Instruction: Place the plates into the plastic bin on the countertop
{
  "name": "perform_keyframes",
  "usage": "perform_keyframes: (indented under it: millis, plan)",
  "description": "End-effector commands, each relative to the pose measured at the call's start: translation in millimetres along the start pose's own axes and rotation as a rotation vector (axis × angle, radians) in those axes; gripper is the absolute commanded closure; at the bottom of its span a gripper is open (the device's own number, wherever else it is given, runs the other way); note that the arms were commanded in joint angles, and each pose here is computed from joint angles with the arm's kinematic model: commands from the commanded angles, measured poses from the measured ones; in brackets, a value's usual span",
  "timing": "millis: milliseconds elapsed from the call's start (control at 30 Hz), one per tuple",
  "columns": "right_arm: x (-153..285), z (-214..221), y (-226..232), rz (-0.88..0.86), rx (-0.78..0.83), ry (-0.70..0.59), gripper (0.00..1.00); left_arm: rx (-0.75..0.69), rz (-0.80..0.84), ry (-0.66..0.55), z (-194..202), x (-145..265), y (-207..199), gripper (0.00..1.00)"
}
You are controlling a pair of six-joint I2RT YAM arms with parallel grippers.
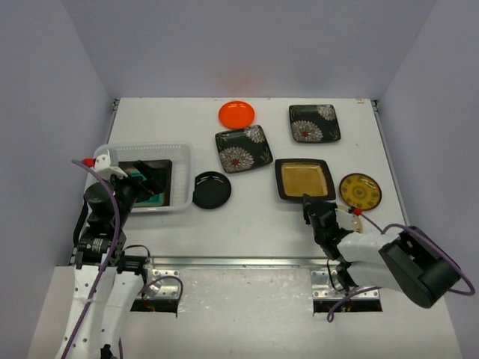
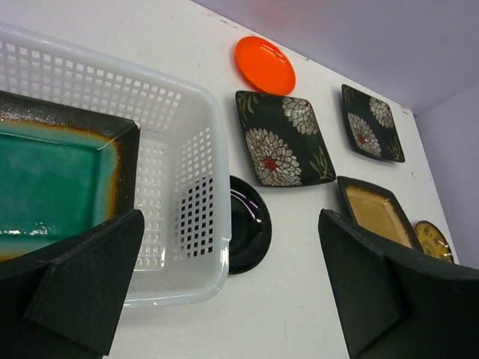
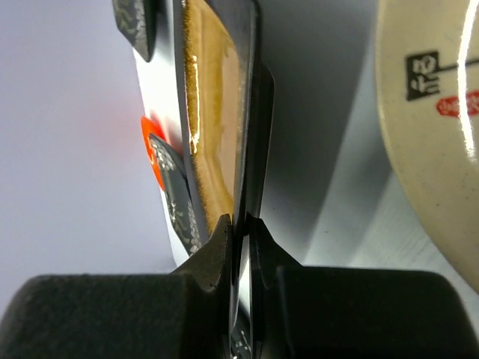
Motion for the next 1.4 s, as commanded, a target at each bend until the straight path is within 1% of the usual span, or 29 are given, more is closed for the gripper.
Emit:
perform_keyframes:
  millis: [0, 133, 200, 267, 300, 333, 400, 433, 500, 533, 600, 700, 733, 833, 900, 967, 1033, 1067, 1100, 1167, 1200, 1233, 1367]
  plan:
    - [8.7, -17.7, 65.8, -0.212, 0.063, -0.12, 1.0, -0.022, 0.062, 0.005, -3.8, -3.0, -10.1, 0.0]
    - [22.5, -23.0, 98.0, -0.315, 0.152, -0.122, 1.0, -0.039, 0.094, 0.07, -3.5, -9.9, -17.0, 0.0]
    - [32.6, -20.7, 119.6, -0.393, 0.253, -0.077, 1.0, -0.043, 0.144, 0.119, -4.1, -12.7, -26.1, 0.0]
    - [43.8, -11.2, 150.8, -0.48, 0.45, 0.044, 1.0, -0.042, 0.226, 0.178, -6.2, -16.2, -40.1, 0.0]
    - [46.2, -3.8, 150.8, -0.499, 0.552, 0.117, 1.0, -0.042, 0.262, 0.204, -7.0, -17.9, -46.0, 0.0]
    - [48.5, 7.1, 150.5, -0.528, 0.648, 0.216, 1.0, -0.042, 0.292, 0.235, -7.3, -21.0, -51.0, 0.0]
    - [61.9, 25.5, 173.9, -0.679, 0.811, 0.43, 1.0, -0.039, 0.348, 0.313, -7.4, -30.1, -60.3, 0.0]
    - [67.1, 24.5, 195.6, -0.742, 0.828, 0.481, 1.0, -0.035, 0.357, 0.334, -6.9, -33.3, -61.6, 0.0]
    - [71.4, 31.0, 206.9, -0.841, 0.874, 0.665, 1.0, -0.021, 0.379, 0.394, -2.1, -40.3, -62.5, 0.0]
    - [73.3, 33.3, 212.0, -0.896, 0.871, 0.747, 1.0, -0.015, 0.384, 0.42, 1.1, -43.7, -61.4, 0.0]
    - [73.1, 37.3, 218.6, -0.968, 0.874, 0.857, 1.0, 0.007, 0.369, 0.477, 11.8, -51.5, -53.7, 0.0]
    - [72.0, 40.5, 220.9, -1.03, 0.868, 0.94, 1.0, 0.046, 0.385, 0.561, 30.0, -55.5, -44.5, 0.0]
    - [78.1, 40.9, 225.0, -1.09, 0.845, 0.984, 1.0, 0.055, 0.392, 0.581, 34.5, -56.0, -42.4, 0.0]
    - [83.2, 44.3, 227.6, -1.172, 0.788, 1.09, 1.0, 0.082, 0.431, 0.614, 44.8, -57.9, -38.9, 0.01]
    - [82.4, 46.5, 225.4, -1.185, 0.758, 1.126, 1.0, 0.104, 0.469, 0.625, 46.6, -56.7, -41.6, 0.04]
    - [83.8, 47.1, 224.8, -1.197, 0.732, 1.143, 1.0, 0.125, 0.508, 0.634, 47.6, -55.4, -45.5, 0.1]
    - [82.5, 48.1, 223.3, -1.192, 0.714, 1.148, 1.0, 0.147, 0.525, 0.644, 51.0, -55.0, -47.5, 0.13]
    - [81.0, 49.0, 222.8, -1.184, 0.706, 1.146, 1.0, 0.154, 0.534, 0.654, 54.0, -54.5, -49.0, 0.18]
    - [79.4, 49.4, 222.7, -1.176, 0.7, 1.139, 1.0, 0.158, 0.539, 0.665, 57.7, -54.2, -50.4, 0.29]
    - [75.6, 51.2, 221.3, -1.151, 0.685, 1.124, 1.0, 0.175, 0.534, 0.669, 61.1, -55.4, -50.8, 0.37]
    - [73.2, 52.0, 220.1, -1.135, 0.675, 1.113, 1.0, 0.185, 0.532, 0.669, 63.3, -55.6, -51.6, 0.42]
    - [70.9, 52.9, 218.9, -1.119, 0.663, 1.101, 1.0, 0.198, 0.533, 0.664, 64.5, -55.7, -52.1, 0.45]
    - [63.3, 54.4, 213.2, -1.062, 0.636, 1.048, 1.0, 0.237, 0.524, 0.624, 62.3, -55.8, -53.5, 0.46]
Point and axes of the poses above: each gripper's point midway between its finger pads, its own x axis back along the fingers, its own y axis along the line the jaws close on, z = x × y, the point moved 7 cm from there along x, back along the fingers, and after that the axes turned 11 degrees about x, right-handed, at the moved point
